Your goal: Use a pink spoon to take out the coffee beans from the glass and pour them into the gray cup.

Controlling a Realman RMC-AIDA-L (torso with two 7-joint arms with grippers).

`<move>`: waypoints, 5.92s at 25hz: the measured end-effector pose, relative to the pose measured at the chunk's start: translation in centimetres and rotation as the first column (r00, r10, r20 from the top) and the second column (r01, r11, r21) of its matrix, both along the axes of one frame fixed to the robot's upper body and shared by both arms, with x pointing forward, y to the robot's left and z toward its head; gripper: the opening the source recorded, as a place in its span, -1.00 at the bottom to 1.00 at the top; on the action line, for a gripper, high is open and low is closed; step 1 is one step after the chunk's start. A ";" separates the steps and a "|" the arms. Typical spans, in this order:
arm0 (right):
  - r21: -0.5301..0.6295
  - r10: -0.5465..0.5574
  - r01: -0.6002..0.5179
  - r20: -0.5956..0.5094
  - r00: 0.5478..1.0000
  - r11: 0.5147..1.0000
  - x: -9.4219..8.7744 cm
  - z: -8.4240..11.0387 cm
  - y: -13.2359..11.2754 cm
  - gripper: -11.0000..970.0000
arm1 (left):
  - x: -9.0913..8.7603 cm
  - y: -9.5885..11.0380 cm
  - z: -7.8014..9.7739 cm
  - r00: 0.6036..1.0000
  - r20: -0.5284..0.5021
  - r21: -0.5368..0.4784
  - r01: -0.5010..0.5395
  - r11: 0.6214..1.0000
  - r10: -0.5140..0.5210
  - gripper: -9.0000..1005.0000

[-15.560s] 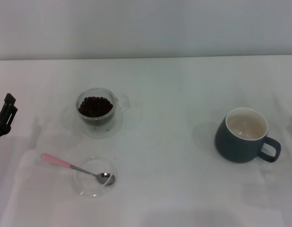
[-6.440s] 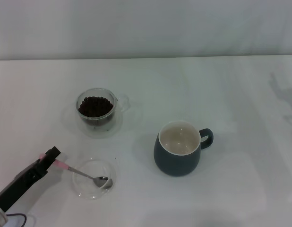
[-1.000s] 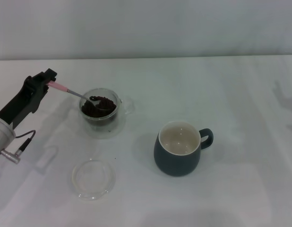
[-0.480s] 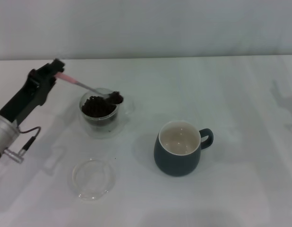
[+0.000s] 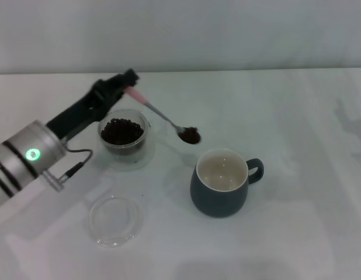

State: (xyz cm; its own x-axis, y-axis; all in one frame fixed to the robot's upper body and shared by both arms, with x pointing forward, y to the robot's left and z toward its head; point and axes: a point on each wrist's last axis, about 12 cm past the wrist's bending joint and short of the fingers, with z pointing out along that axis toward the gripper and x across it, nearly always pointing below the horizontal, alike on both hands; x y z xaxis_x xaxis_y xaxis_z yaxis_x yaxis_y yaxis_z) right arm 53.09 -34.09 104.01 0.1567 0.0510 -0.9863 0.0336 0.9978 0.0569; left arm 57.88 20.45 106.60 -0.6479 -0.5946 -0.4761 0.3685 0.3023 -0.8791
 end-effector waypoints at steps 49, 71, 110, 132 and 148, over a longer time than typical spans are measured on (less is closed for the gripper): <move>0.007 -0.035 0.035 -0.035 0.999 0.999 0.6 -0.1 -0.6 0.81 | -7.2 7.0 -2.8 0.955 0.190 0.019 -0.235 0.972 0.227 -0.67; 0.020 -0.009 0.010 -0.062 0.998 1.000 2.1 0.1 0.6 0.81 | -11.3 9.4 -6.9 0.970 -0.010 0.189 -0.238 0.953 0.244 -0.59; 0.053 -0.023 0.029 -0.120 0.993 0.998 -0.8 -1.9 0.4 0.80 | -9.8 13.0 -6.7 0.779 0.512 0.581 -0.625 0.522 0.362 0.59; 0.120 -0.032 0.054 -0.180 0.983 0.991 -3.0 -3.6 1.1 0.81 | -8.3 15.9 -4.7 0.631 0.673 0.569 -0.775 0.276 0.385 0.57; 0.057 -0.051 0.064 -0.212 0.976 0.996 -1.5 -3.3 -0.2 0.80 | -8.8 14.6 -6.0 0.583 0.561 0.513 -0.802 0.306 0.587 0.57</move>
State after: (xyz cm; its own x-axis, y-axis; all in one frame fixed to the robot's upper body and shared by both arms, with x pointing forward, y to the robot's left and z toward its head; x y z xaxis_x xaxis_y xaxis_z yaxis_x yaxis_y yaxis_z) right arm 51.59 -34.28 100.76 -0.0493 0.1113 -0.9926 0.1085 0.9885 0.1055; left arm 49.12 35.01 100.65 0.0377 -0.2058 -0.9779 -0.1414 0.9676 -0.2091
